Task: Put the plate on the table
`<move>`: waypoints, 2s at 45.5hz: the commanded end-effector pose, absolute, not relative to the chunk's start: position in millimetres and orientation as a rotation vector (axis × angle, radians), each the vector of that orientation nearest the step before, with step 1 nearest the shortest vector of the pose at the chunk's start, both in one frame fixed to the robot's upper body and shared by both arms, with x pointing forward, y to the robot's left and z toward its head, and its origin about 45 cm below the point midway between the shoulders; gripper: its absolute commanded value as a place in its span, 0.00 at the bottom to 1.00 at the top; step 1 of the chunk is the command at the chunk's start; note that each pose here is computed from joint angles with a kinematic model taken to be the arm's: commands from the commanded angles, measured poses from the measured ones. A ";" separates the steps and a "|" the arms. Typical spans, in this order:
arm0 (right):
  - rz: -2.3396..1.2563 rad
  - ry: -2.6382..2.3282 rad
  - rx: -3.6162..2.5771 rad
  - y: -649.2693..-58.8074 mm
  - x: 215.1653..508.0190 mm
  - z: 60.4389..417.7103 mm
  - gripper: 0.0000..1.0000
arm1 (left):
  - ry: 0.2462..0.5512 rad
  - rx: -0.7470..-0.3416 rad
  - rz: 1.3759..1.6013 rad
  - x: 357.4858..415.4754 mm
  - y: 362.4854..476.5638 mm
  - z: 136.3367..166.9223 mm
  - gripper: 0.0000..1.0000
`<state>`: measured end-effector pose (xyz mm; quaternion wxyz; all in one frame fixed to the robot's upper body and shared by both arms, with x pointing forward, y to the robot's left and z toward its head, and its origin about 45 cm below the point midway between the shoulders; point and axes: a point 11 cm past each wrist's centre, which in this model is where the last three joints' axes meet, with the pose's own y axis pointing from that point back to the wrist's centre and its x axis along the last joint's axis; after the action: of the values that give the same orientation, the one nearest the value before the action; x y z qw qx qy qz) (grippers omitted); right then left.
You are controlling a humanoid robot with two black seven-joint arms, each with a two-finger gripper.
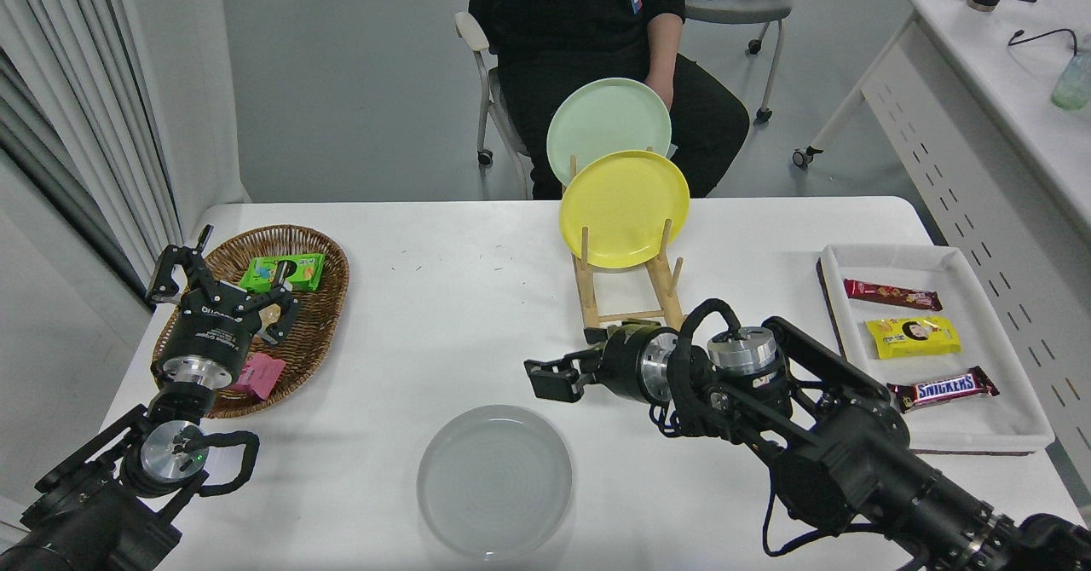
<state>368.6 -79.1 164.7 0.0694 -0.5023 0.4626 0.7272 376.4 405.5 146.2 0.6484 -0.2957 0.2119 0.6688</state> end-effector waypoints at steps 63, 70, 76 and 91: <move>0.841 1.686 -2.164 -282.5 492.3 242.0 0.99 | 0.482 -0.672 1.520 376.4 405.5 146.2 0.98; 0.820 1.757 -2.087 -303.5 489.9 228.7 0.99 | 0.482 -0.672 1.520 376.4 405.5 146.2 0.98; 0.805 1.829 -2.004 -326.3 484.8 214.4 0.99 | 0.482 -0.672 1.520 376.4 405.5 146.2 0.98; 0.853 1.895 -1.998 -338.9 468.5 183.0 0.99 | 0.482 -0.672 1.520 376.4 405.5 146.2 0.98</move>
<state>480.6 -324.0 206.3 0.1452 -0.7024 0.6342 0.2886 376.4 405.5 146.2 0.6484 -0.2957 0.2119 0.6688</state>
